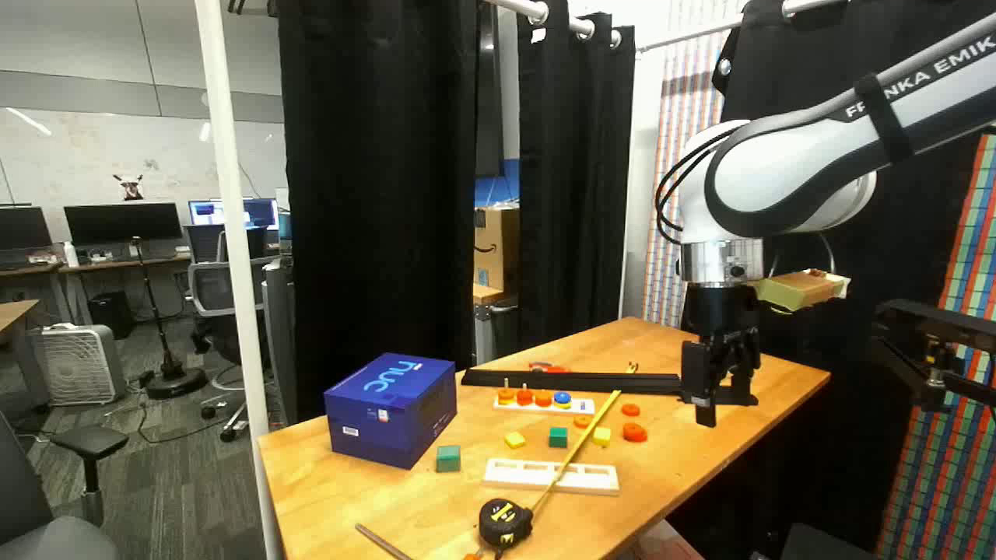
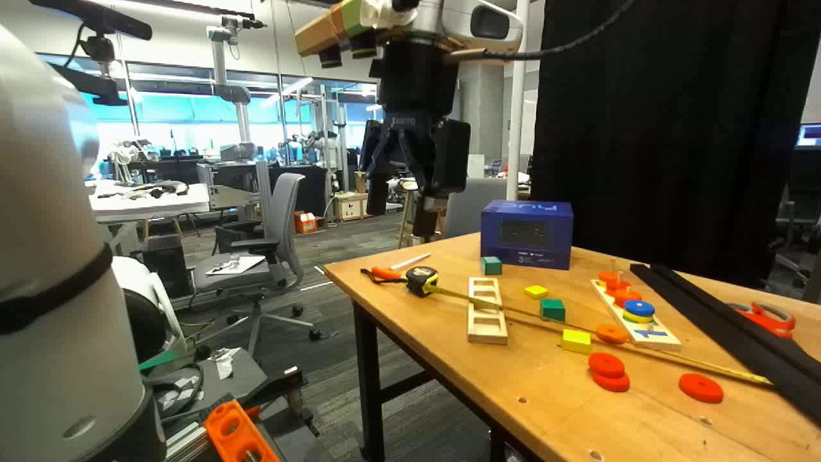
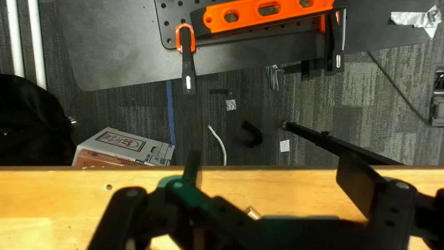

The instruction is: Pick up the blue object and put it on the table.

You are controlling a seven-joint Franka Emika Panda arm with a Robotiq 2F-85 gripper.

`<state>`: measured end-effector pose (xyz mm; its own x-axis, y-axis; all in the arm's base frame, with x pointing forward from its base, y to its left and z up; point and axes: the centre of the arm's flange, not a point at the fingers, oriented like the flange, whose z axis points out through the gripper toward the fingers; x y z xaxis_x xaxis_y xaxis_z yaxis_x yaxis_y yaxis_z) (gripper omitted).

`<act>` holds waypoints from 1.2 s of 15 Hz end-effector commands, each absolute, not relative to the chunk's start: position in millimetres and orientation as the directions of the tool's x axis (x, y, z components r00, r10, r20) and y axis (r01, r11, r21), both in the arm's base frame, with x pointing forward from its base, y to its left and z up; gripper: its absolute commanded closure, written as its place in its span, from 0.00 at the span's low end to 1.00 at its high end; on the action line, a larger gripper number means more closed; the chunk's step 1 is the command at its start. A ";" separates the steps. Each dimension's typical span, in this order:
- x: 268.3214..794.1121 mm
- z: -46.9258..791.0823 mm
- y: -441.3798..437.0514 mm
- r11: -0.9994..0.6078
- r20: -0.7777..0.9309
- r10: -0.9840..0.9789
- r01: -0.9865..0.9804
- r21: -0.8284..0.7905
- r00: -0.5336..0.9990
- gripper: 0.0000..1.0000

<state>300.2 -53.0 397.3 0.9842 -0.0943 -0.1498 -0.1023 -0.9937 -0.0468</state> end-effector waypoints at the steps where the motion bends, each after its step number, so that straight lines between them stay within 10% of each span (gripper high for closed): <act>1: 300.2 397.5 -53.0 -0.994 -0.149 -0.094 -0.102 -0.047 0.984 0.00; 18: 378.9 453.4 -59.4 -0.997 -0.017 0.030 0.032 0.075 0.999 0.00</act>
